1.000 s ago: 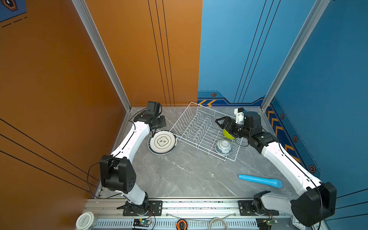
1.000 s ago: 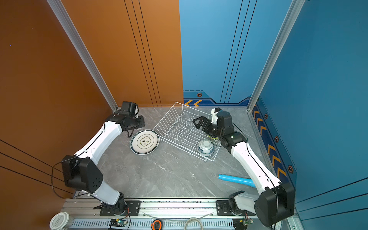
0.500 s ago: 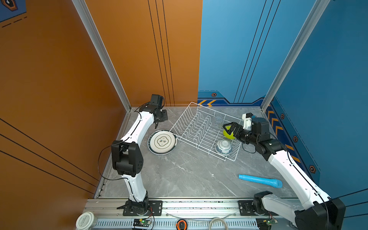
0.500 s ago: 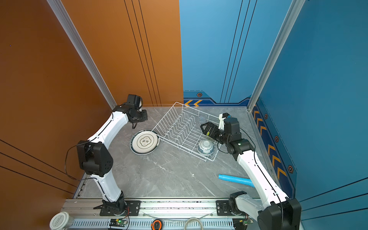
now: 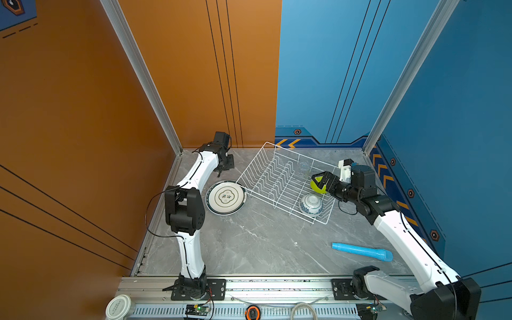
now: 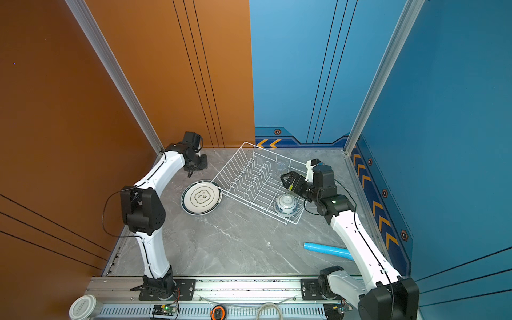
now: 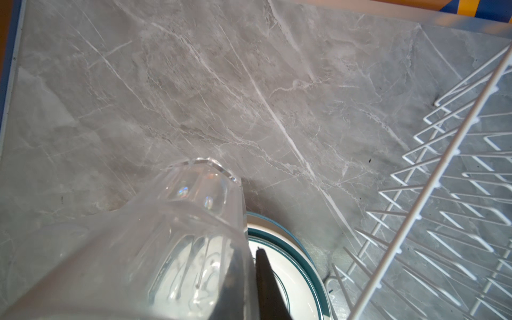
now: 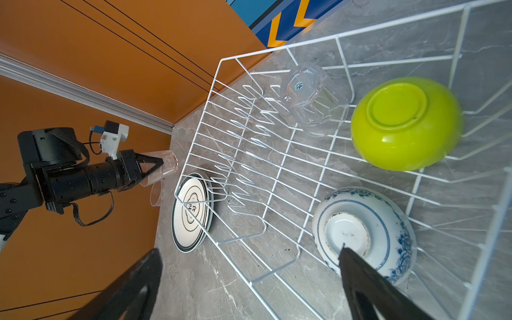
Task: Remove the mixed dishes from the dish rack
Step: 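Lower the glass beside the plate stack with the left gripper while right gripper withdraws, then open the left gripper to release the glass while right gripper moves over rack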
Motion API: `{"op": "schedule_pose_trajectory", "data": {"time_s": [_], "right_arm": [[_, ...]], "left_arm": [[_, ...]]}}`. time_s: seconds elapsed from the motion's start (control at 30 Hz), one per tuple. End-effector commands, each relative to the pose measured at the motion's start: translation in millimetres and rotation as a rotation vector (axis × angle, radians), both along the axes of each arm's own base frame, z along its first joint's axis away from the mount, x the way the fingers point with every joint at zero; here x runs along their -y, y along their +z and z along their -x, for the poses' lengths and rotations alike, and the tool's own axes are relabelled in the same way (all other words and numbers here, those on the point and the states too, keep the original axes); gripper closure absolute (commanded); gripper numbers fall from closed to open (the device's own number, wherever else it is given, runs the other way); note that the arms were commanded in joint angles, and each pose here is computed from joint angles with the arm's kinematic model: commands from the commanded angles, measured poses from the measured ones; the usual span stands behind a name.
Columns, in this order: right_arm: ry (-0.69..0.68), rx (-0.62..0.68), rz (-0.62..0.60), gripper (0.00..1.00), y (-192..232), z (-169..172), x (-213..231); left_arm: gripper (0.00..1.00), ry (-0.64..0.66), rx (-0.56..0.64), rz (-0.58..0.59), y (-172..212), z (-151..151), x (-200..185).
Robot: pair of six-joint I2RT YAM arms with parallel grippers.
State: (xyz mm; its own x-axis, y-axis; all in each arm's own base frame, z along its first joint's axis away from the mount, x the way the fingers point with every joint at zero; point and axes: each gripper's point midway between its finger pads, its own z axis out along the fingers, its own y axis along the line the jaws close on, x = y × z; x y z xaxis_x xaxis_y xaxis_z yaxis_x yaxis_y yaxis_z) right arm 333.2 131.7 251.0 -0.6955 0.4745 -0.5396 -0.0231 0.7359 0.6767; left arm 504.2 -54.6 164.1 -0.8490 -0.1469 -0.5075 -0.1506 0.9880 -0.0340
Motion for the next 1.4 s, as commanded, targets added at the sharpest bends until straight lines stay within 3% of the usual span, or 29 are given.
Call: {"op": "schedule_pose_trajectory", "data": {"time_s": [0.0,0.33,0.4,0.57,0.77,1.0,1.2,1.37], "right_arm": [[-0.003,-0.016,0.028,0.0,-7,4,5],[-0.02,-0.049,0.055,0.0,-19,9,11],[-0.029,-0.073,0.084,0.0,-25,12,15],[-0.045,-0.094,0.098,0.0,-33,17,19],[-0.058,-0.123,0.105,0.0,-40,16,21],[-0.056,-0.15,0.114,0.0,-45,11,20],[-0.063,-0.155,0.122,0.0,-46,8,18],[-0.058,-0.172,0.158,0.0,-52,-2,13]], "left_arm": [[1.0,0.01,-0.032,-0.066,-3,0,-15],[1.0,0.017,-0.072,-0.039,-23,-5,-19],[0.91,0.016,-0.078,-0.029,-27,-7,-19],[0.87,0.02,-0.094,-0.016,-35,-8,-22],[0.89,0.008,-0.123,0.027,-48,-10,-17],[0.74,0.002,-0.138,0.027,-55,-10,-17],[0.47,-0.006,-0.123,0.064,-47,-11,-11],[0.2,-0.038,-0.046,0.1,-5,-4,1]]}}
